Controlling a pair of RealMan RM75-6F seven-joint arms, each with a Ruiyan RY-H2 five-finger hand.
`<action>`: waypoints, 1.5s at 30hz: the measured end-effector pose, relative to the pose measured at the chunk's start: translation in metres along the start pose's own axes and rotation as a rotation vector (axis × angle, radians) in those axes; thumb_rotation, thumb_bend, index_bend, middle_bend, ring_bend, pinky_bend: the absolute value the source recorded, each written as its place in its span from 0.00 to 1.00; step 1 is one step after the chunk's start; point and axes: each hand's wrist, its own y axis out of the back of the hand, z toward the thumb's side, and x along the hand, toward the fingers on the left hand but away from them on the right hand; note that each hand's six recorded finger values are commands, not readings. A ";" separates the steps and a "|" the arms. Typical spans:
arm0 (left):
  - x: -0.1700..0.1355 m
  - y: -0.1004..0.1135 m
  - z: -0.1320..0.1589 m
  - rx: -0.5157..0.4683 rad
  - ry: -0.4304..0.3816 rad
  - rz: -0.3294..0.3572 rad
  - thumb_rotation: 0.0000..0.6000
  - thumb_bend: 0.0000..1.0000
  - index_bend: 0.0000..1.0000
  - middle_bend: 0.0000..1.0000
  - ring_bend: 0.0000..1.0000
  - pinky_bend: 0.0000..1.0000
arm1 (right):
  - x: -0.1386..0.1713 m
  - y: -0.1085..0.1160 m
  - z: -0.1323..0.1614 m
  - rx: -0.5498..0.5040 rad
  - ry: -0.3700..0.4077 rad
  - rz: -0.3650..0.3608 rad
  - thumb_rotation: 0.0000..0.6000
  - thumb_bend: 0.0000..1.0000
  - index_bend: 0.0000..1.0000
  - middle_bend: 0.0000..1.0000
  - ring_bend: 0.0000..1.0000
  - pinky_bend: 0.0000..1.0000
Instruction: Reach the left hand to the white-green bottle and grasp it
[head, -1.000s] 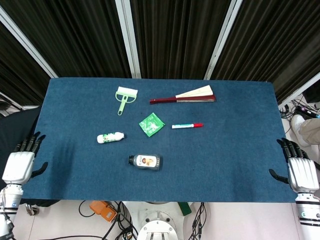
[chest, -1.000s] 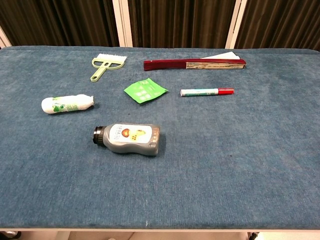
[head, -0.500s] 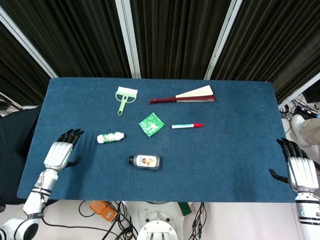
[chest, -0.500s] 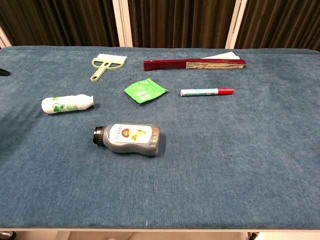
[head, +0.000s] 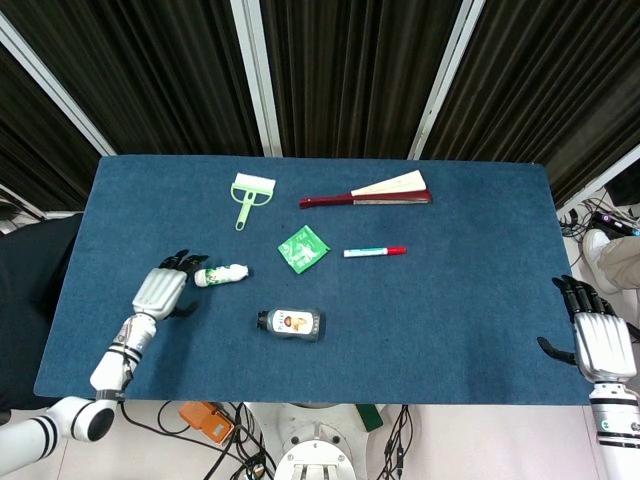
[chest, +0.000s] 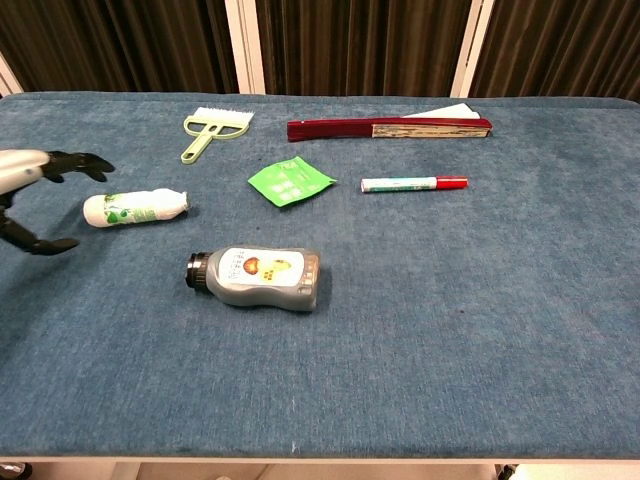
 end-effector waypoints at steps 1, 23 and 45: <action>0.003 0.000 0.001 0.005 -0.001 -0.001 1.00 0.28 0.13 0.17 0.03 0.14 | 0.000 0.000 0.000 0.000 0.000 0.000 1.00 0.28 0.19 0.17 0.17 0.29; 0.038 -0.006 0.041 -0.004 -0.069 0.013 1.00 0.29 0.30 0.39 0.12 0.14 | -0.002 -0.002 -0.001 0.010 -0.004 0.014 1.00 0.28 0.19 0.17 0.17 0.29; 0.041 0.026 0.037 0.025 -0.064 0.079 1.00 0.48 0.56 0.61 0.27 0.15 | -0.003 -0.002 -0.001 0.002 -0.007 0.014 1.00 0.28 0.20 0.17 0.17 0.29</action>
